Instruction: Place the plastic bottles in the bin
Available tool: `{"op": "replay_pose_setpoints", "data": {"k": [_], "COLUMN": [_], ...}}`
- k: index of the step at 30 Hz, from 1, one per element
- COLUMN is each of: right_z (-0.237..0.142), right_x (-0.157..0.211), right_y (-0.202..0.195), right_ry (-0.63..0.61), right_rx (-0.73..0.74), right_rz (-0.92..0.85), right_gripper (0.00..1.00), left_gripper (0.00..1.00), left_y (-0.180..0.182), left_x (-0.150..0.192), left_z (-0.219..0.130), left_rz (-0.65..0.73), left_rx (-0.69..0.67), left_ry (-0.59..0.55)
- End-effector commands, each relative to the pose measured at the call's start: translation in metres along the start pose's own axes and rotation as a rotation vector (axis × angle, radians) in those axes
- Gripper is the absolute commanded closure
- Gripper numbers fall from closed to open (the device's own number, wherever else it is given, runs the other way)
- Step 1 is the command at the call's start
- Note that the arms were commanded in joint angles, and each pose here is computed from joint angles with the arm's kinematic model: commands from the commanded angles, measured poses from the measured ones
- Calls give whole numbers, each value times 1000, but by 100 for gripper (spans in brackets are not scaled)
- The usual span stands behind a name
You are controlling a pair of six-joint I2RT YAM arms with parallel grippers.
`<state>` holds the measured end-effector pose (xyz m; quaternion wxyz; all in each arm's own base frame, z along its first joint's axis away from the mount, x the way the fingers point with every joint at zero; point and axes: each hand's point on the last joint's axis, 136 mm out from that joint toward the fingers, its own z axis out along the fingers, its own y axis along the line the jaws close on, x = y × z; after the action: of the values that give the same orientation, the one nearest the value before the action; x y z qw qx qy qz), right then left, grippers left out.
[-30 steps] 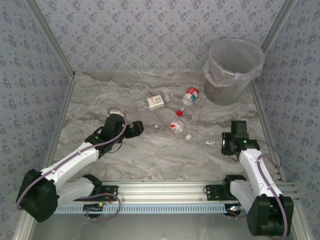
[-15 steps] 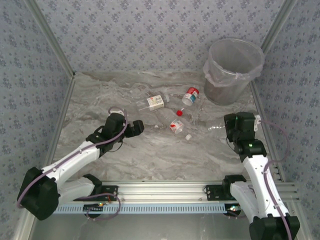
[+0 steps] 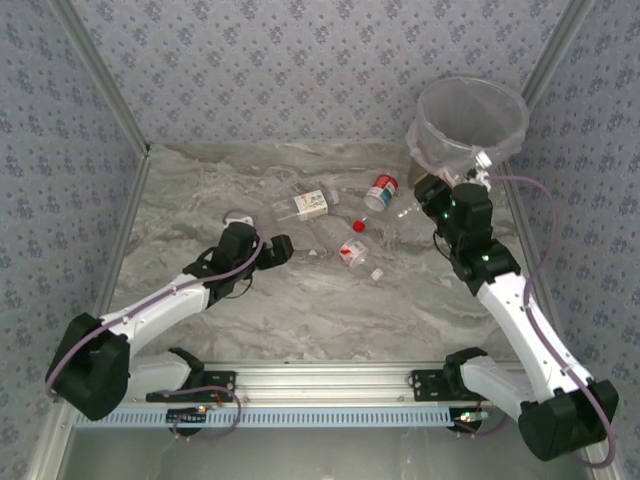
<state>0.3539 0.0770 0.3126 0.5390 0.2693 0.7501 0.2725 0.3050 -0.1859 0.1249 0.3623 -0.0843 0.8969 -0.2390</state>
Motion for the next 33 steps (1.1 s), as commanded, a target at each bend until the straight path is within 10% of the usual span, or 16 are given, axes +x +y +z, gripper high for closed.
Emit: {"op": "replay_pose_setpoints", "data": {"k": [1, 12, 33], "right_z": [0, 23, 126], "right_x": [-39, -112, -224], "right_y": [56, 102, 19], "right_ry": [-110, -244, -251], "right_rx": [-149, -91, 563], "right_rz": [-119, -459, -1023], "right_gripper": [51, 51, 50], "left_gripper": [1, 0, 1], "left_y": [-22, -13, 20], "left_x": [-33, -43, -34], "left_z": [-3, -22, -45], "left_rz": [-45, 32, -68], "left_rx": [49, -40, -104], "left_ry": [-93, -108, -175]}}
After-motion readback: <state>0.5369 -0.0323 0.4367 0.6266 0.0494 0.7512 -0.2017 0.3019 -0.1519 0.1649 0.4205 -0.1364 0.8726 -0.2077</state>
